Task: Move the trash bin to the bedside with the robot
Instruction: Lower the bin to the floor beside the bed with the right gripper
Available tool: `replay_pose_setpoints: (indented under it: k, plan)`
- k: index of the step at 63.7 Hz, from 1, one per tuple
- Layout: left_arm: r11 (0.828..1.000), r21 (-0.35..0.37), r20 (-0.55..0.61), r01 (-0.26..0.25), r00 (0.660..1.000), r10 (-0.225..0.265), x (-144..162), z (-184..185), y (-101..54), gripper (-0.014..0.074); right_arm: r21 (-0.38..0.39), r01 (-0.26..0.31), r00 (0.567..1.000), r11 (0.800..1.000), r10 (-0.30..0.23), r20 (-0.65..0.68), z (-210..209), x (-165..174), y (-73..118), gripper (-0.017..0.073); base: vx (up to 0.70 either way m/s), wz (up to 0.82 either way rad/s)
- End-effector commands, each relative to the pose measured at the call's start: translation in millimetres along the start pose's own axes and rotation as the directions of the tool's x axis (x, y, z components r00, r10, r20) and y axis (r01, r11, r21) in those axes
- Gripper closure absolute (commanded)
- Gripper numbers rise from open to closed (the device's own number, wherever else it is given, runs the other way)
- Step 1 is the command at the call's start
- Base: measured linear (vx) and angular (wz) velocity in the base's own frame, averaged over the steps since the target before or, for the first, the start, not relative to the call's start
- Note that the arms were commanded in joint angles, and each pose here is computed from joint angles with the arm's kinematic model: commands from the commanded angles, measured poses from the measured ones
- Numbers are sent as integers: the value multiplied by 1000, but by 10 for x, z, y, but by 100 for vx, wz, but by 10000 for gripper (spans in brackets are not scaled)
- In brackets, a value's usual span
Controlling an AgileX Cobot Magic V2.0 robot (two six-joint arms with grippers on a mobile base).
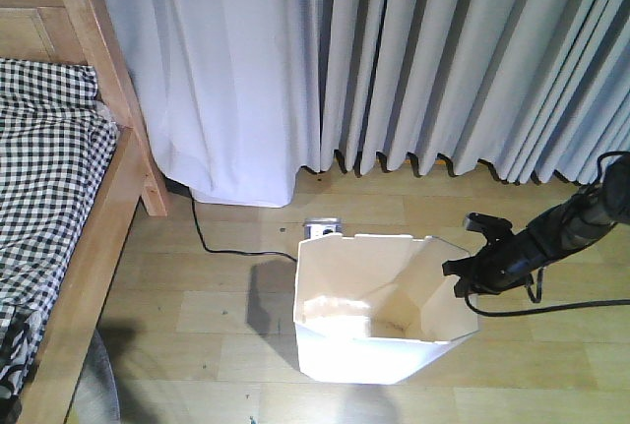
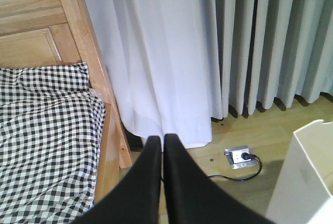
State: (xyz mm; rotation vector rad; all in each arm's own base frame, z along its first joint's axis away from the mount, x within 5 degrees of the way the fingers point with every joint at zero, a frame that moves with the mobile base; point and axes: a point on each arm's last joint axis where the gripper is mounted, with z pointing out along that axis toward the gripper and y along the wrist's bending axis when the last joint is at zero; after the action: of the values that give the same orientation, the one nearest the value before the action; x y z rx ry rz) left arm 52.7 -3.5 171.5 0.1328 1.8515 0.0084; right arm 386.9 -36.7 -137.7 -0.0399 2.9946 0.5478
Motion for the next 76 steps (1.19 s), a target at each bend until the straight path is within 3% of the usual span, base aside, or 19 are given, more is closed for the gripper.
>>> replay_pose_setpoints:
  k: [1,14,28,46,56,76]
  plan:
    - [1000,-5,72,5,997,-4,-14,5,1,601,-123,-34,997,992,42,69,-236,-314,115,559,0,0]
    - [1000,-5,72,5,997,-4,-14,5,1,601,-138,-45,995,989,58,85,-90,-439,61,559,0,0]
    - [1000,-5,72,5,997,-4,-14,5,1,601,-86,57,995,995,-49,93,79,-582,201,559,0,0]
    - [1000,-5,72,5,997,-4,-14,5,1,601,-82,17,996,996,-9,92,318,-611,215,552,0,0]
    - [1000,-5,72,5,997,-4,-14,5,1,601,-66,53,994,996,-47,97,340,-606,196,543,0,0]
    - [1000,-5,72,5,997,-4,-14,5,1,601,-42,36,993,998,-31,112,381,-595,160,484,0,0]
